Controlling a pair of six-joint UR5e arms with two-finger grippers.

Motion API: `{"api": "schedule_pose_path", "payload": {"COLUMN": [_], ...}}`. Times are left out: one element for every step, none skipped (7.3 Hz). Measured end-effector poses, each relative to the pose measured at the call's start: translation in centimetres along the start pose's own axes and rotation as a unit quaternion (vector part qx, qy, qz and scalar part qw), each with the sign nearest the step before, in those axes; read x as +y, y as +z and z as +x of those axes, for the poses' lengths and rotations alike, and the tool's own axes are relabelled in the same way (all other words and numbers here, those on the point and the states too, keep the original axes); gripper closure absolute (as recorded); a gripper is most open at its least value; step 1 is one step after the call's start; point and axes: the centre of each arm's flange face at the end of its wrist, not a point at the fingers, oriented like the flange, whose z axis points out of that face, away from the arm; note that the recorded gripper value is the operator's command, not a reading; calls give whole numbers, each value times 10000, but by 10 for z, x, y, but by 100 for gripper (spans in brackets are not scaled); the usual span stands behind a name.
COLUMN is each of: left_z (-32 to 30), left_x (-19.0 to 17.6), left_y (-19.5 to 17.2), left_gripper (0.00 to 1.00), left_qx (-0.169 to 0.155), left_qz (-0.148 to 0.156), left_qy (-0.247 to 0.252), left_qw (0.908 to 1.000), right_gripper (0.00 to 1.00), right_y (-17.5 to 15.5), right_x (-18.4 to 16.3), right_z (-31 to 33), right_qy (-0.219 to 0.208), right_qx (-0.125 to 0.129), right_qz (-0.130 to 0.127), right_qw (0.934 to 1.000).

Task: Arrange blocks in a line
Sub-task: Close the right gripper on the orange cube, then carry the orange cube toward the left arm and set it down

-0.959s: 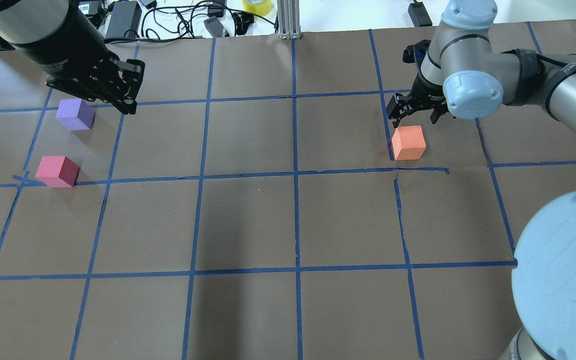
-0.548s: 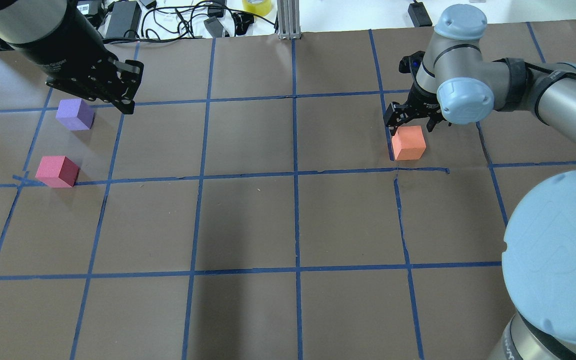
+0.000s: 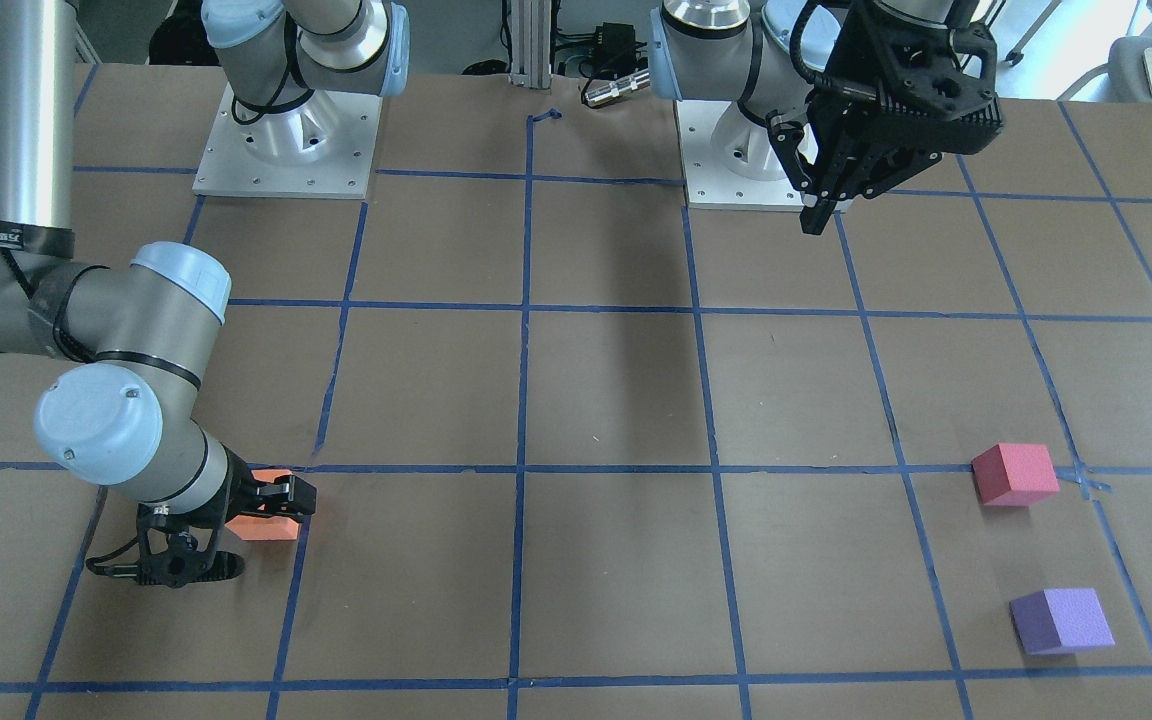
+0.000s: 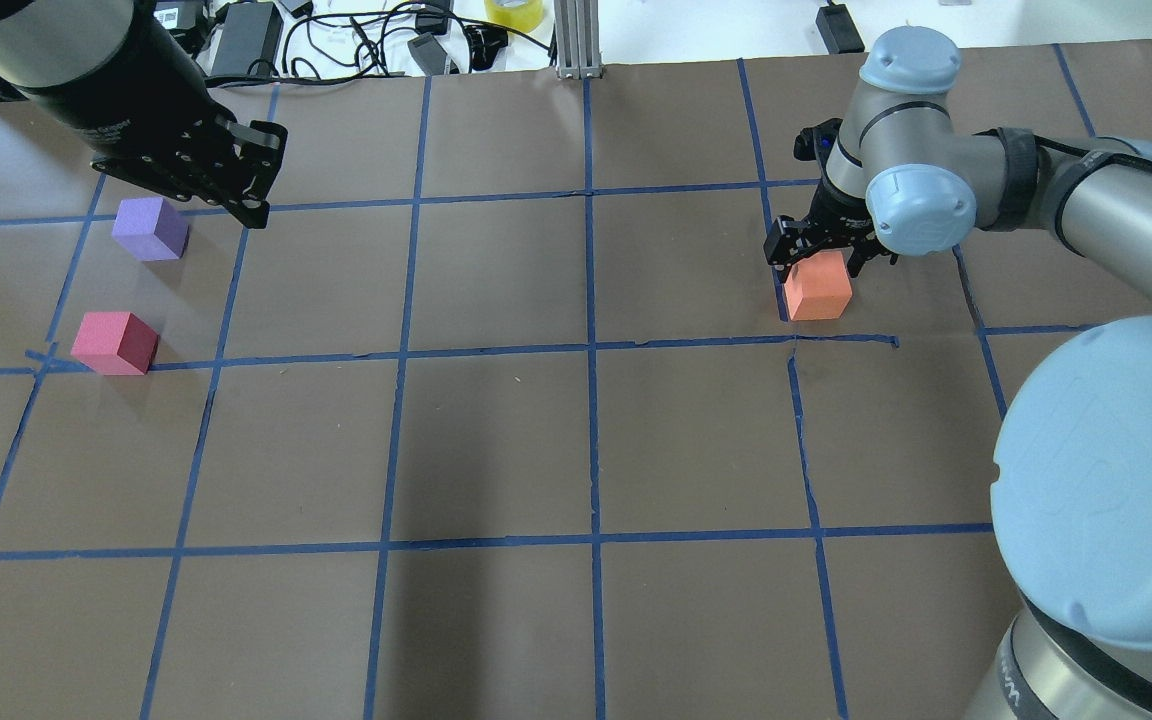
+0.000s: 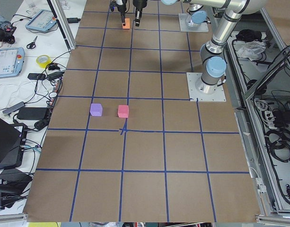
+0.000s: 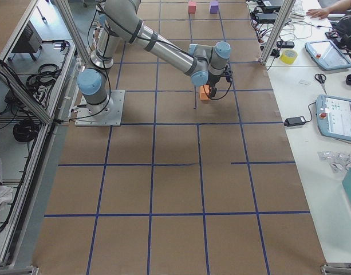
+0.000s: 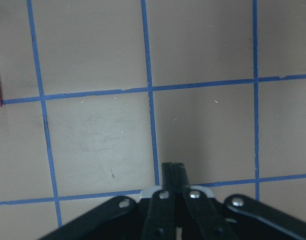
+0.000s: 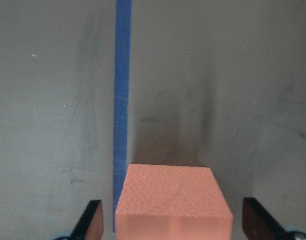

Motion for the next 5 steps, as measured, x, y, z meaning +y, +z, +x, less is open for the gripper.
{"api": "schedule_pose_path", "payload": {"left_z": [1,1,0,0,-1], "left_x": [1,2,2,2,1], "left_y": [-1,-2,-2,0,1], "left_gripper": [100,52,31,0,0], "left_qx": [18,16,1,-10,-11], "left_qz": [4,2,-9,-13,-17], "left_qy": [-25,-43,-39,-17,-13], "left_qw": [10000,10000,10000,10000,10000], "right_gripper": [100,100,100,100,100], "right_y": [1,0,-6,-19,-37], "right_x": [0,1,-1,-3,-5], "right_z": [0,0,0,-3,-17], "right_qy": [17,25,37,96,215], "right_qx": [-19,-35,-35,-27,-17], "right_qz": [-26,-25,27,134,257], "right_qw": [10000,10000,10000,9999,9994]}}
